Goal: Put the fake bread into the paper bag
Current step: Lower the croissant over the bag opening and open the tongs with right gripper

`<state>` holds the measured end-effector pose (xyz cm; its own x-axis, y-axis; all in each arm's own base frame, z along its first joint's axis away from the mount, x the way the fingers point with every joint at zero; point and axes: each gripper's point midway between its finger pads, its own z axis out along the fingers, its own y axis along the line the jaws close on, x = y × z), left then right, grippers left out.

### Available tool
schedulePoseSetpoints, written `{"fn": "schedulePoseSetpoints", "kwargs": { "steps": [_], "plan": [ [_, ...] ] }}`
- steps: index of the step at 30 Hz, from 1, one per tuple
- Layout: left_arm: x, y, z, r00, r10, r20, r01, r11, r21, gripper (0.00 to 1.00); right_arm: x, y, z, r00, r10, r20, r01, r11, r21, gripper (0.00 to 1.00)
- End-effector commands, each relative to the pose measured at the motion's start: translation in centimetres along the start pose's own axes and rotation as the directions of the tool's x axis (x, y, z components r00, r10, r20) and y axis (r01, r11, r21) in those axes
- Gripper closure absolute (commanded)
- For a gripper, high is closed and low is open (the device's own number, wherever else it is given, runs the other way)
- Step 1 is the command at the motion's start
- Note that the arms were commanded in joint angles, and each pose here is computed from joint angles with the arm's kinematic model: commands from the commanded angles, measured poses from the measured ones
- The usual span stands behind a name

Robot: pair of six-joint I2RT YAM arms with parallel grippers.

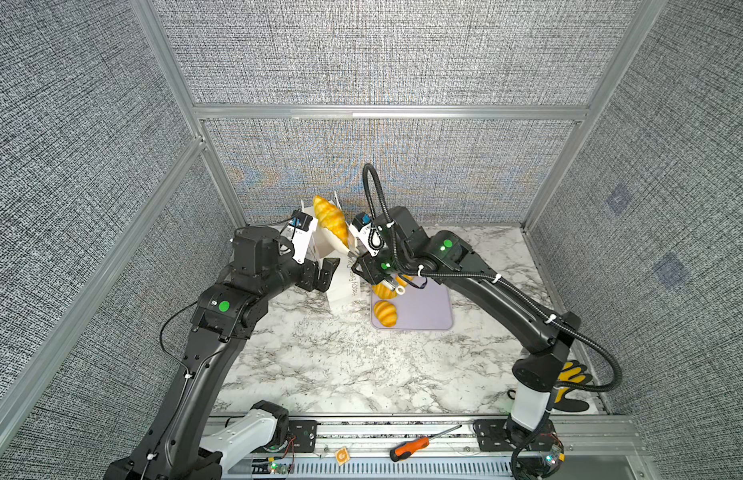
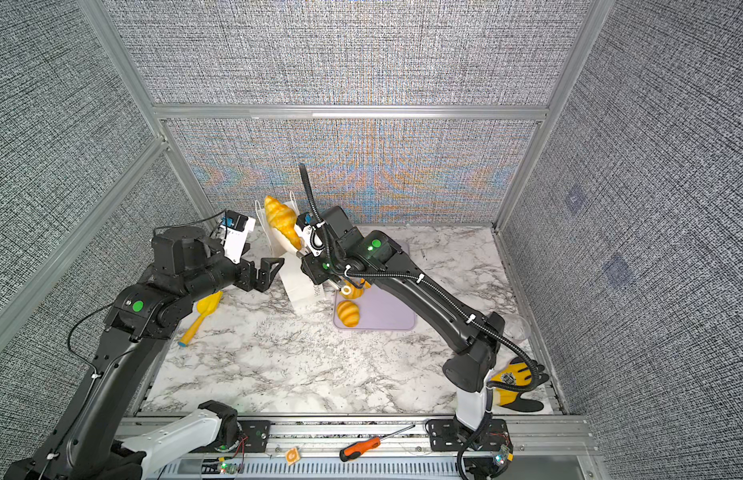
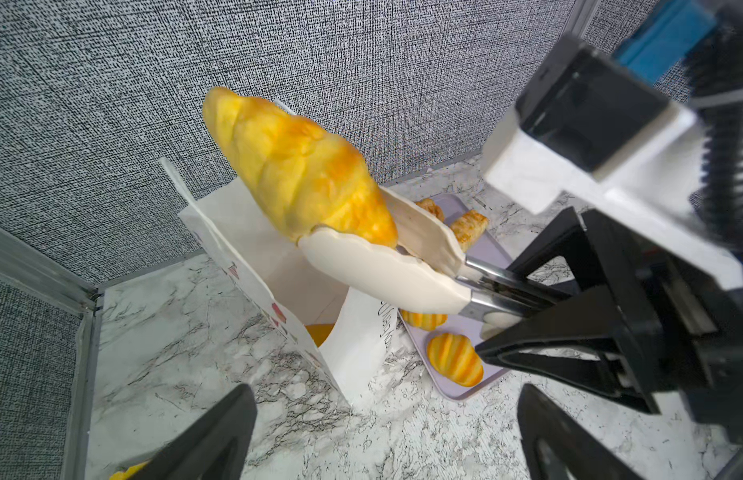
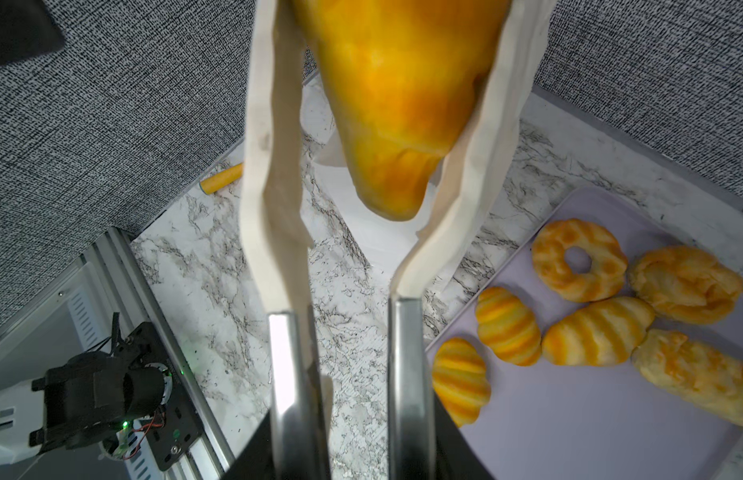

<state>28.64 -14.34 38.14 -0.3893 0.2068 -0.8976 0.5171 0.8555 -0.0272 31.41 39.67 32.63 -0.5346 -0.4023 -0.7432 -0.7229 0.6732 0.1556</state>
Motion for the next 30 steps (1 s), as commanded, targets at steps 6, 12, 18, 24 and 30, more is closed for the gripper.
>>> {"fn": "schedulePoseSetpoints", "kwargs": {
  "steps": [6, 12, 18, 24, 30],
  "plan": [
    [-0.2, -0.4, 0.3, 1.0, -0.008, 0.006, 0.008, 1.0, 0.028, 0.01, -2.2, -0.7, 1.6, 0.998, 0.034, 0.046, -0.034, 0.999, -0.001, 0.61],
    [-0.1, -0.4, 0.6, 1.0, -0.018, 0.005, 0.018, 0.999, 0.03, 0.01, -2.3, -1.7, 3.2, 0.998, 0.052, 0.032, -0.053, 0.998, 0.024, 0.61],
    [0.1, -0.2, 0.9, 1.0, -0.015, -0.006, 0.015, 1.0, 0.025, 0.01, -2.2, -2.3, 3.6, 0.997, 0.072, 0.019, -0.073, 0.997, 0.04, 0.57],
    [0.1, -0.1, 0.9, 1.0, -0.005, -0.008, 0.006, 1.0, 0.017, 0.01, -1.7, -3.0, 3.7, 0.997, 0.079, -0.004, -0.079, 0.994, 0.076, 0.47],
    [0.1, -0.1, 1.0, 1.0, -0.005, -0.011, 0.005, 1.0, 0.02, 0.01, -1.9, -3.5, 3.4, 0.996, 0.085, -0.002, -0.084, 0.992, 0.09, 0.42]
  ]
}}
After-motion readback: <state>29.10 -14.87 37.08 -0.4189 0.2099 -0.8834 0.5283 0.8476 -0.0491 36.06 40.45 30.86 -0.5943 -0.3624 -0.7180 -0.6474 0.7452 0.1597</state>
